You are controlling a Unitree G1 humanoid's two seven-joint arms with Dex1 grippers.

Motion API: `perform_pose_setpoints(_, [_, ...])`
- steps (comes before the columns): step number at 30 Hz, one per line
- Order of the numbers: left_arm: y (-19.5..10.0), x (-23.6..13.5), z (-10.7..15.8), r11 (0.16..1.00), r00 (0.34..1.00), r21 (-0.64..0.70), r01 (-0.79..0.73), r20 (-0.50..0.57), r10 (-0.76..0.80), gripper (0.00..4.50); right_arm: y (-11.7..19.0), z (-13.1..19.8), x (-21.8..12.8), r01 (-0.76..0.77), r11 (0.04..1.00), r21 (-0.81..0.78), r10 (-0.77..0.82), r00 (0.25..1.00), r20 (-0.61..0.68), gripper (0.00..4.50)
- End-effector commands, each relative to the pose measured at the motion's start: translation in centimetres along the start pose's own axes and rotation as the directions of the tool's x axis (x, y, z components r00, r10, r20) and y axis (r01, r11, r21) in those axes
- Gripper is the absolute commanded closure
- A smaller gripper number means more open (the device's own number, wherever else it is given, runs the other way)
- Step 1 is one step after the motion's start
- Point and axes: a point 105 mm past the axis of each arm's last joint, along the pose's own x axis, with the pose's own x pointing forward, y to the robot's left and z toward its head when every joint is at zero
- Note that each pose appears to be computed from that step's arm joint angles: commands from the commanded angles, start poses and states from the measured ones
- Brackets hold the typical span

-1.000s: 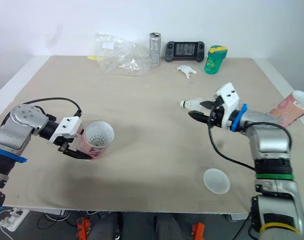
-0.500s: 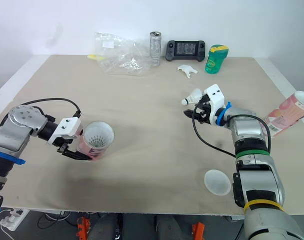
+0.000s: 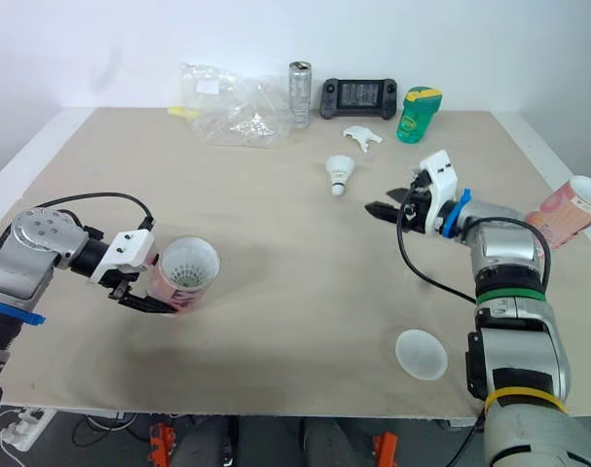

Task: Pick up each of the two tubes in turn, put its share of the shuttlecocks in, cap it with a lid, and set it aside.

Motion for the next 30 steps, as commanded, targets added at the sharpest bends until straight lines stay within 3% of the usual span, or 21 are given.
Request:
perform_pose_setpoints(1, [-0.2, 0.7, -0.2, 1.0, 1.0, 0.0, 0.028, -0.012, -0.028, 1.33, -0.2, 1.1, 0.3, 0.02, 0.999, -0.048, -0.019, 1.0, 0.024, 1.08])
perform_pose_setpoints(20, [-0.7, 0.6, -0.6, 1.0, 1.0, -0.011, 0.024, -0.015, -0.024, 1.33, 2.0, 2.1, 3.6, -0.053, 0.993, -0.103, 0.057, 0.998, 0.038, 1.08])
perform_pose_setpoints(25, [-0.5, 0.5, -0.6, 1.0, 1.0, -0.012, 0.018, -0.017, -0.018, 1.33, 3.8, 3.8, 4.8, -0.115, 0.985, -0.125, 0.126, 0.989, 0.083, 1.08])
perform_pose_setpoints(30, [-0.5, 0.5, -0.6, 1.0, 1.0, -0.011, 0.017, -0.016, -0.018, 1.33, 7.7, 6.0, 7.4, -0.209, 0.959, -0.192, 0.233, 0.965, 0.116, 1.08])
